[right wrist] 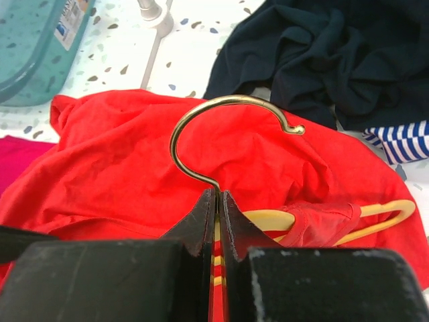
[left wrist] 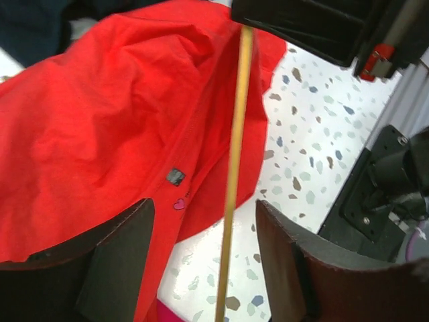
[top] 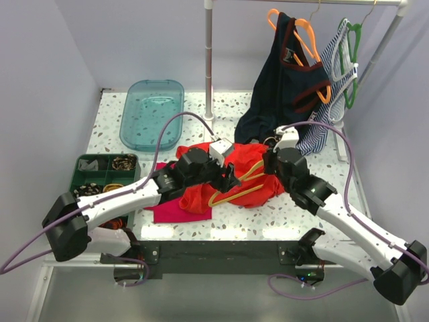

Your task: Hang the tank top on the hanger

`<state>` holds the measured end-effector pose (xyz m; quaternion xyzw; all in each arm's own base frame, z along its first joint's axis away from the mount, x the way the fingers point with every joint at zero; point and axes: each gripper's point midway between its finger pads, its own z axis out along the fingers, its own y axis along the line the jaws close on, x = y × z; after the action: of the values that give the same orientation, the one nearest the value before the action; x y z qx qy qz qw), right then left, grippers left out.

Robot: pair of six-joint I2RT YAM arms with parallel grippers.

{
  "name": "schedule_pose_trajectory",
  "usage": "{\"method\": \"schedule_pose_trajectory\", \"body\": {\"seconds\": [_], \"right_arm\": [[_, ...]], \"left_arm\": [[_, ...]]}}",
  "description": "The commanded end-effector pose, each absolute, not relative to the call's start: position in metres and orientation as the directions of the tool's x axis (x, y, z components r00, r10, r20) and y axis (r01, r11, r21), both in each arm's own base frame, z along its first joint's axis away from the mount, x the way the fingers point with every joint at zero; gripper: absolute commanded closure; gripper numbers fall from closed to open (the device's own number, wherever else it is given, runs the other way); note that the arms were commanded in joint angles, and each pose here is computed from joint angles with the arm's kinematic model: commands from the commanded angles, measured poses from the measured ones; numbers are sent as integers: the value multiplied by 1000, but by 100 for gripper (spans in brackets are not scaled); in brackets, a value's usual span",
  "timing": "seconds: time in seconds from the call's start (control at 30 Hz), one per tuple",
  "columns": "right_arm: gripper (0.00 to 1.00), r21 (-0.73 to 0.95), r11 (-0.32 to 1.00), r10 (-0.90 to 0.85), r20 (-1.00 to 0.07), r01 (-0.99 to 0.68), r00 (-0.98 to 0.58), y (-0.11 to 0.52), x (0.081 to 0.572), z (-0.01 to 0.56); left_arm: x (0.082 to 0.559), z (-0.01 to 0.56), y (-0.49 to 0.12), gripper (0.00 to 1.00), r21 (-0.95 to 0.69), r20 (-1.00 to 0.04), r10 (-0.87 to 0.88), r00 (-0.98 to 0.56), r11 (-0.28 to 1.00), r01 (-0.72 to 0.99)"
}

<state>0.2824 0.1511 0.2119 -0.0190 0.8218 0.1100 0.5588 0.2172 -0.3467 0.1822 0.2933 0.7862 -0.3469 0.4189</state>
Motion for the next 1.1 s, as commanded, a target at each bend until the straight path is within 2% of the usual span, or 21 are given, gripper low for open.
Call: {"method": "schedule_pose_trajectory", "body": {"seconds": [0.0, 0.13, 0.17, 0.3, 0.53, 0.97, 1.07], "right_arm": [[100, 161, 980, 118, -944, -118, -309, 145, 286, 226], [100, 158, 983, 122, -942, -90, -313, 142, 285, 223], [100, 159, 984, 127, -942, -78, -311, 141, 285, 223], [100, 162, 985, 139, -941, -53, -310, 139, 285, 221], [100, 151, 988, 138, -940, -20, -311, 140, 285, 219], [100, 141, 990, 139, -945, 14, -297, 141, 287, 225], [100, 137, 990, 138, -945, 25, -296, 140, 287, 224]], "left_arm": [[235, 207, -317, 32, -275, -880, 73, -469, 726, 630], [242, 195, -270, 38, -268, -847, 10, -531, 856, 443], [242, 189, -260, 43, -272, -831, -14, -557, 882, 384], [230, 147, -219, 48, -151, -764, 58, -642, 952, 266], [218, 99, -210, 53, -81, -676, 129, -726, 966, 246], [223, 85, -241, 51, -159, -678, 127, -724, 936, 313], [222, 77, -236, 55, -138, -666, 138, -733, 943, 303]]}}
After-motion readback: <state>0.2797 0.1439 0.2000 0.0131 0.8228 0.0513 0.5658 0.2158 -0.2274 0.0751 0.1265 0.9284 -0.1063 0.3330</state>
